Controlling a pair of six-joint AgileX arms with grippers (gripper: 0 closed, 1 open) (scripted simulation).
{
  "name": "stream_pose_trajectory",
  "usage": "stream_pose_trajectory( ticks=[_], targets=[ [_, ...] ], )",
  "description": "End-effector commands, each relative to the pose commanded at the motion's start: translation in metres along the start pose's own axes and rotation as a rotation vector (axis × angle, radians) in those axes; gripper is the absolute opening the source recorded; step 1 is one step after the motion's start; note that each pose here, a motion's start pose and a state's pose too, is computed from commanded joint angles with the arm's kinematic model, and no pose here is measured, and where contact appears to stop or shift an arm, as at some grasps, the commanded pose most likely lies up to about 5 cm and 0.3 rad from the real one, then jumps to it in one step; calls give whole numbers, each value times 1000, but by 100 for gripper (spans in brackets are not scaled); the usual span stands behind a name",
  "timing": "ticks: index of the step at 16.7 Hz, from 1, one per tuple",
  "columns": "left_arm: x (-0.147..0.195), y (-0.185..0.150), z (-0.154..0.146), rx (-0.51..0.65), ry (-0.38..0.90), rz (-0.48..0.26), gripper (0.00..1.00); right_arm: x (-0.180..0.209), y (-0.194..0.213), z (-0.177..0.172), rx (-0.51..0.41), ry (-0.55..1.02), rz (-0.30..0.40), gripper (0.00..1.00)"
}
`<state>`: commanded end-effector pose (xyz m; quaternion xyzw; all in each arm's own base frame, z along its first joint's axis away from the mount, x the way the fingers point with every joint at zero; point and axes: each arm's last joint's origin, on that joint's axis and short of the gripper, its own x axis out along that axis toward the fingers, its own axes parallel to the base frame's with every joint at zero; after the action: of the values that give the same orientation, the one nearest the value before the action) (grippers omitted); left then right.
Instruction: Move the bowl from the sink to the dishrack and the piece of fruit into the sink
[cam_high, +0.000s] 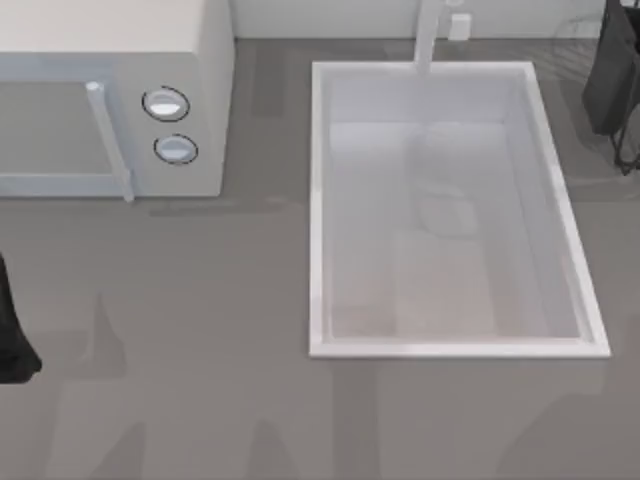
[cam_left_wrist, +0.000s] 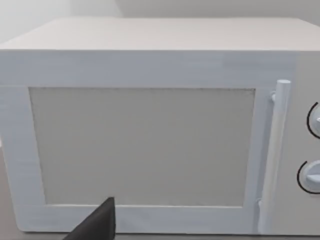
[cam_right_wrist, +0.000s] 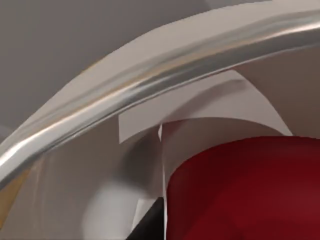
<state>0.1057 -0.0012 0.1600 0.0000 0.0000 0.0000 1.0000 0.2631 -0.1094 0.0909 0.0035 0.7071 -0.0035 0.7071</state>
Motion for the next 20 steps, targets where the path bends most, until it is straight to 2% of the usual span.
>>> stream_pose_trajectory(
  ticks=[3,4,8,15,20],
  targets=[
    [0,0,0,0,0,0,100,0,0,0,0,0,0,0],
    [0,0,0,0,0,0,100,-35,-1,-1,15,-62,-20,0],
    [0,0,0,0,0,0,100,-55,-3,4,16,-73,-27,0],
    [0,0,0,0,0,0,100,-128,-1,-1,16,-54,-18,0],
    [0,0,0,0,0,0,100,-133,0,-1,16,-58,-18,0]
  ],
)
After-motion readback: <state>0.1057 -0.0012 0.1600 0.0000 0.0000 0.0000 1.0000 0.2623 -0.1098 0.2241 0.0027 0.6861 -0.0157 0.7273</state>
